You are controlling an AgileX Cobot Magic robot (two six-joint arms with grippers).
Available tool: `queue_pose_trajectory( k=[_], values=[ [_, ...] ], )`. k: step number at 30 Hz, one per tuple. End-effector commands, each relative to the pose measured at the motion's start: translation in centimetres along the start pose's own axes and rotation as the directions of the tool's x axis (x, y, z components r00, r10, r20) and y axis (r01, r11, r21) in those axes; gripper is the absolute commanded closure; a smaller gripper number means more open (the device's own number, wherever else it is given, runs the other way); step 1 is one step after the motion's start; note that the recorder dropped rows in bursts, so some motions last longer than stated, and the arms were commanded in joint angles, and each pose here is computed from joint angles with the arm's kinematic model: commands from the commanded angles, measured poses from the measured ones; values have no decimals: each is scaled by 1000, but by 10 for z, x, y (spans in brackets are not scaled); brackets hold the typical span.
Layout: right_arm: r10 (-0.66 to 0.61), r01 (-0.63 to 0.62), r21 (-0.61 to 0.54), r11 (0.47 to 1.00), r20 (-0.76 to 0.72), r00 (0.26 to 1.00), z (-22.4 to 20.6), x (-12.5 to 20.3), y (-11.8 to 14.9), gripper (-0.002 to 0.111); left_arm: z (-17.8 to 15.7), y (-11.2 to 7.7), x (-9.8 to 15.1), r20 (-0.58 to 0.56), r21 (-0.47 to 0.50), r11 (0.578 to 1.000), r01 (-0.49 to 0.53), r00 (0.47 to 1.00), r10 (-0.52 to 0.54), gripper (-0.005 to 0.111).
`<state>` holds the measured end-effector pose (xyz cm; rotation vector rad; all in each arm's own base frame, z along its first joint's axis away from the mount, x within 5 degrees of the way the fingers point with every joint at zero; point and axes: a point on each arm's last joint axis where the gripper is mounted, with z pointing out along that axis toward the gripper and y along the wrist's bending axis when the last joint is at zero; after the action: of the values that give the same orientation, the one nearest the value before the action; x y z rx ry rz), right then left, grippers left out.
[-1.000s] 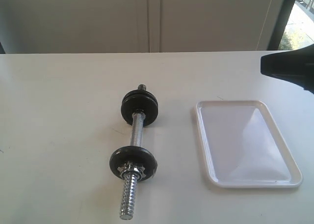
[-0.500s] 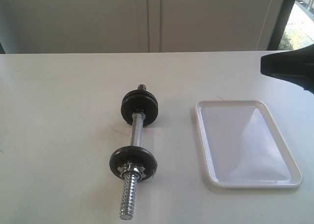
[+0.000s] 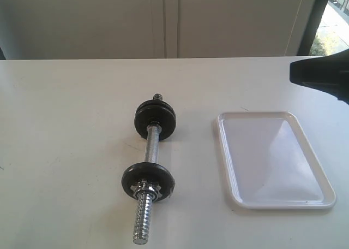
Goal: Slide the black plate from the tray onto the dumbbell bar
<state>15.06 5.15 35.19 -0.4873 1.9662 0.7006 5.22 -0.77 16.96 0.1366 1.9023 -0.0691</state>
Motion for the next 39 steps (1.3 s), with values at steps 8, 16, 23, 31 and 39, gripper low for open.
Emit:
queue_pose_trajectory(
  k=[8,16,23,31,39],
  values=[
    [-110,108,27,994,118,987,-30,0,30,108,0,3,1,-1,-65,997,39,999,-39,107],
    [-233,224,62,973,235,944,-63,8,64,108,0,3,1,-1,-65,997,39,999,-39,107],
    [-247,238,67,969,249,937,-66,9,68,108,0,3,1,-1,-65,997,39,999,-39,107],
    [-247,231,90,969,261,933,-67,16,67,108,0,3,1,2,-65,997,39,999,-39,107],
    [-326,291,179,940,207,923,-67,79,67,108,0,3,1,3,-65,997,39,999,-39,107]
  ],
)
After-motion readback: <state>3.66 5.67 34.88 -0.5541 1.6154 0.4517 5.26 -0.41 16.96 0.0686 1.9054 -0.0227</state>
